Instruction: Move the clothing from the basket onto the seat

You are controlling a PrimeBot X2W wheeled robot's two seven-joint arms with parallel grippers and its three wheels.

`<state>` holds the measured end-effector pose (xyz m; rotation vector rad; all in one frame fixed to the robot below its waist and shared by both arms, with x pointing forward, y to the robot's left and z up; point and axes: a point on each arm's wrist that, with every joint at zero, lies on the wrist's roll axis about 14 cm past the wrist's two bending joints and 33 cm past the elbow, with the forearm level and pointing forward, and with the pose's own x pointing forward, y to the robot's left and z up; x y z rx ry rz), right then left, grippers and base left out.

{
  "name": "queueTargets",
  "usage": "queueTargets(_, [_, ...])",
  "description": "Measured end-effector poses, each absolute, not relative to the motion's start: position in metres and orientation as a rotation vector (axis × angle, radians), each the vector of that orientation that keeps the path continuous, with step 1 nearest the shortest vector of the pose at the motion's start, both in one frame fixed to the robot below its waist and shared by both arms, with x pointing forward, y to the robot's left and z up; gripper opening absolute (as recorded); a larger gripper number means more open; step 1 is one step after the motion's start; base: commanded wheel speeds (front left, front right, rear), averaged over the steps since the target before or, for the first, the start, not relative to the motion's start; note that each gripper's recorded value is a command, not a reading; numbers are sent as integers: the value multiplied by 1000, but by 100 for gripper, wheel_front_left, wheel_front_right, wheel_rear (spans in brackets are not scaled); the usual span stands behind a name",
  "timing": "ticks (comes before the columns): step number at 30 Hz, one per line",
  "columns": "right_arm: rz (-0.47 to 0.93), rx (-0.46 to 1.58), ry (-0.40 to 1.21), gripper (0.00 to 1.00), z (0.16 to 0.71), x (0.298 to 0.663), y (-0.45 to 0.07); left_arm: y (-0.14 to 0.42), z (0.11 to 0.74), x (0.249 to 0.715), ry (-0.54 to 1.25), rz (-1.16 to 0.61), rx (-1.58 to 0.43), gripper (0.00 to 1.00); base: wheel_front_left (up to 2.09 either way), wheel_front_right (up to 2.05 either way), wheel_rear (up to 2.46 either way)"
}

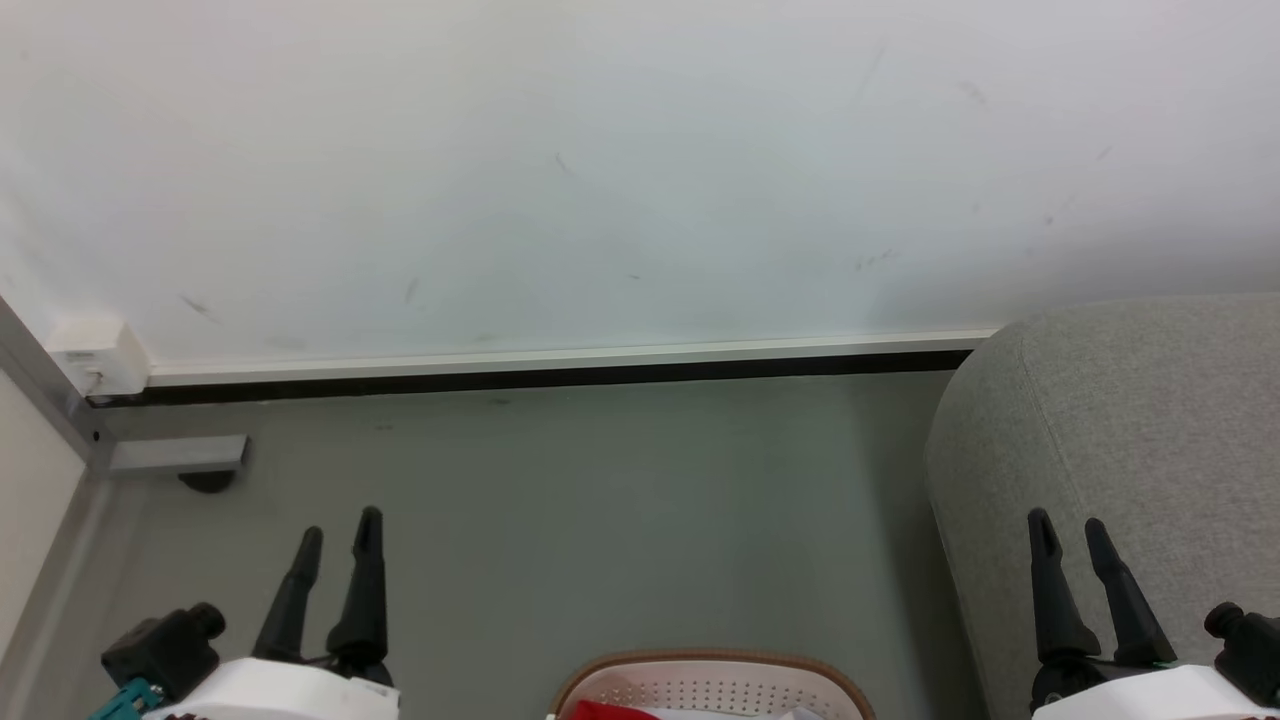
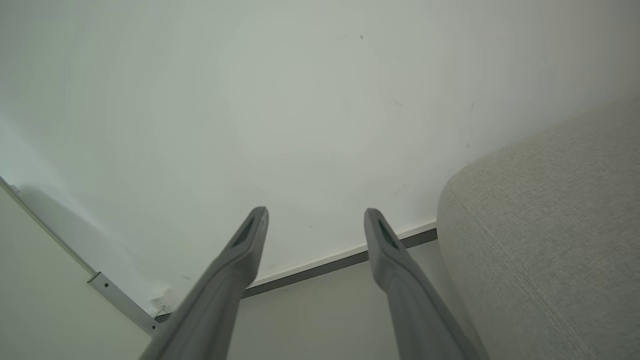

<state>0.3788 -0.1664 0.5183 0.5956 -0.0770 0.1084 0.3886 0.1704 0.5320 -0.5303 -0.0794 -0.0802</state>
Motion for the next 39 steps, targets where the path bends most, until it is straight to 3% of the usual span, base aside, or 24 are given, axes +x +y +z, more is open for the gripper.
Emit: queueTargets(39, [151,253,-80,100,514,377,-151,147,535,387,-131,-180,-161,100,0,0,0])
